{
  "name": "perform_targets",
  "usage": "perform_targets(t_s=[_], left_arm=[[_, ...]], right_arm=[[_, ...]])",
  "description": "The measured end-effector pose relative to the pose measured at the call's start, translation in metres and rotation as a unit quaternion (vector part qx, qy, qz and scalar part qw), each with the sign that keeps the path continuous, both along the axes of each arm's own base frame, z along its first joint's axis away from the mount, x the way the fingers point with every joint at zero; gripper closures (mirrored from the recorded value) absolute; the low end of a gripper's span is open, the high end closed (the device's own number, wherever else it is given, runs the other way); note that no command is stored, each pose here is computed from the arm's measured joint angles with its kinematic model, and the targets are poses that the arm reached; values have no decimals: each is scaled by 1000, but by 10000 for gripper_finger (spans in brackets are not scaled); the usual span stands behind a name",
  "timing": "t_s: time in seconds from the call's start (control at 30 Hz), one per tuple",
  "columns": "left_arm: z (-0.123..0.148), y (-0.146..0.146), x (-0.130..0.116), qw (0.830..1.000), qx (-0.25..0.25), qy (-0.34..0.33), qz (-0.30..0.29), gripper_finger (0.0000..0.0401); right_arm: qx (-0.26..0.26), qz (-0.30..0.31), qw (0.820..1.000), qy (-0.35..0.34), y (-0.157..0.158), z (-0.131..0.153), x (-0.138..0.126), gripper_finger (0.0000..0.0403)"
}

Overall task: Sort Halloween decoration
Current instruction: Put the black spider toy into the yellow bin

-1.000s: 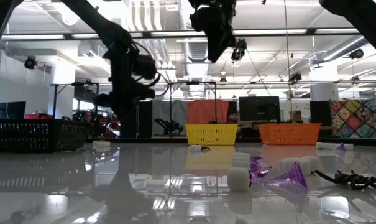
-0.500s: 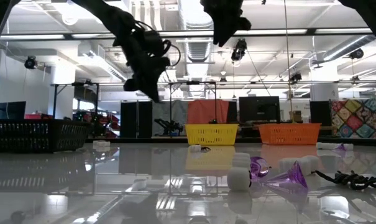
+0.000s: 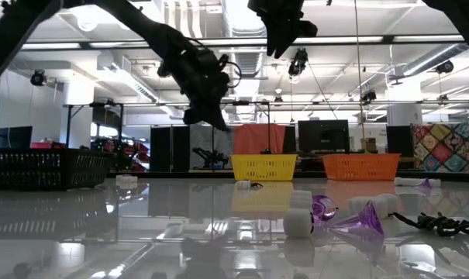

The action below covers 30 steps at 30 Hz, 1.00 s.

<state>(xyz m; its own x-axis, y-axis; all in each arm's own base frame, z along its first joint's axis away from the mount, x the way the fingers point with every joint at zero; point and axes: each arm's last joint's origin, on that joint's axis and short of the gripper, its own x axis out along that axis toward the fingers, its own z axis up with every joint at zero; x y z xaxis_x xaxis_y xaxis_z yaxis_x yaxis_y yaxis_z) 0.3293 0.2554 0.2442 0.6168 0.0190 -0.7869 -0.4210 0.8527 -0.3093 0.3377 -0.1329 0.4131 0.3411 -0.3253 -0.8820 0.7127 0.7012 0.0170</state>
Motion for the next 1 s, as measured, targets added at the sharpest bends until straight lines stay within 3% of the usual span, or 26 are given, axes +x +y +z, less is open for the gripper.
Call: perform_targets(t_s=[0.43,1.0], left_arm=[[-19,14,37,998,-25,5,-56,401],[-21,14,39,997,-18,12,-72,401]], right_arm=[[3,0,1000,10,1,-1,-2,298],[11,-4,1000,25,2,-2,-5,298]])
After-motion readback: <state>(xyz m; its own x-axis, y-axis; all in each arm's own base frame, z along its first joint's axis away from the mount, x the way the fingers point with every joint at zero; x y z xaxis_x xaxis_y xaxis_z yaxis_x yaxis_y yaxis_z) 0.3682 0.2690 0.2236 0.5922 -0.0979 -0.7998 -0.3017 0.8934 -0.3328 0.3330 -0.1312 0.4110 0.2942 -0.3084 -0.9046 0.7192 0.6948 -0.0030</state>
